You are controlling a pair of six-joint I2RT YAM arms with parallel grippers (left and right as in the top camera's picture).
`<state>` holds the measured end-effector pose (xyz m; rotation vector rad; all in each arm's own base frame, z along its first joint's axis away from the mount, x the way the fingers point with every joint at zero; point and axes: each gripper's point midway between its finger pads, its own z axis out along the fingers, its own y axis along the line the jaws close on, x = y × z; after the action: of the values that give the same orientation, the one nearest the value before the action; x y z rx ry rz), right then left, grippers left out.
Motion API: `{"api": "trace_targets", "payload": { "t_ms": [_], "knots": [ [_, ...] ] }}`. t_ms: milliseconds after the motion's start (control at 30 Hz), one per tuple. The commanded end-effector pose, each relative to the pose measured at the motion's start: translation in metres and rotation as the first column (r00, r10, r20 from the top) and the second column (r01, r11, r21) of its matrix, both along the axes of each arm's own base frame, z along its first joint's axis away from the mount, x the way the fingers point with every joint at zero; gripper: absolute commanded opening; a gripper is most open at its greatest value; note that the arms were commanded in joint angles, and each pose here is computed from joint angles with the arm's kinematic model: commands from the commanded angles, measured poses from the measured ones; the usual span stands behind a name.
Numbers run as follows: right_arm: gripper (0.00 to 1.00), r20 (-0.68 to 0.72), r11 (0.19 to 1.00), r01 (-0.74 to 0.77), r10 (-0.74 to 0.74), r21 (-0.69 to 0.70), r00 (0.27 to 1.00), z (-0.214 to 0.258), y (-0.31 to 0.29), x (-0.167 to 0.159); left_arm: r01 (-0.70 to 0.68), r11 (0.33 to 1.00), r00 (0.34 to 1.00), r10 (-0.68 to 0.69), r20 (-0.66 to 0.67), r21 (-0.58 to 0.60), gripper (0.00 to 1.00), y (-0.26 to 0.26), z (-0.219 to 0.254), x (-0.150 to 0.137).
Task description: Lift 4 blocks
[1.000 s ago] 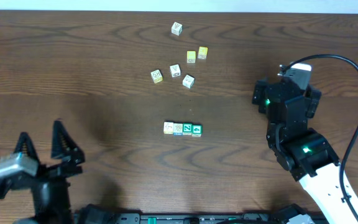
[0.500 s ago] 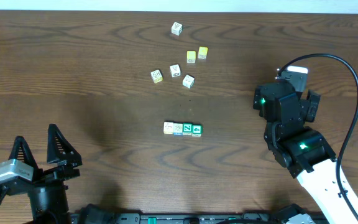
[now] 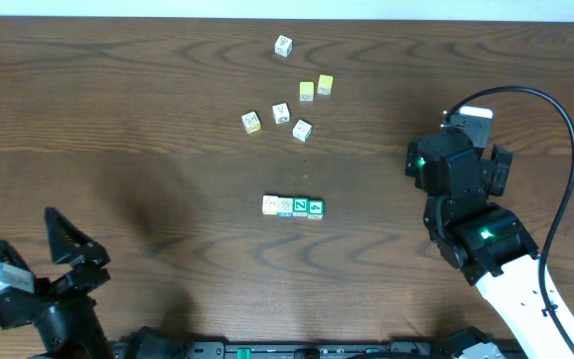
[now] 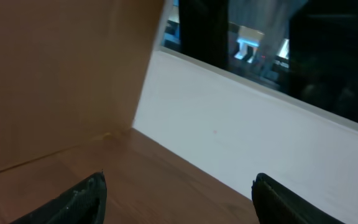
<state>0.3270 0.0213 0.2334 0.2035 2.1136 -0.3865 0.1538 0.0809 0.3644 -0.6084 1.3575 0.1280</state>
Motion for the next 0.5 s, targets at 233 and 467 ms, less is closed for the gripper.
{"api": "trace_targets", "payload": {
  "t_ms": [233, 467],
  "knots": [
    [0.99, 0.013, 1.0, 0.009, -0.009, 0.004, 1.0, 0.0058, -0.0017, 0.0015, 0.025, 1.0, 0.999, -0.025, 0.035, 0.002, 0.75, -0.0008, 0.0137, -0.0066],
    [0.99, 0.013, 1.0, 0.009, -0.009, 0.004, 1.0, 0.0057, -0.0017, 0.0015, 0.045, 0.999, 0.997, -0.043, 0.067, -0.03, 0.75, -0.0032, 0.0171, -0.0058]
  ]
}}
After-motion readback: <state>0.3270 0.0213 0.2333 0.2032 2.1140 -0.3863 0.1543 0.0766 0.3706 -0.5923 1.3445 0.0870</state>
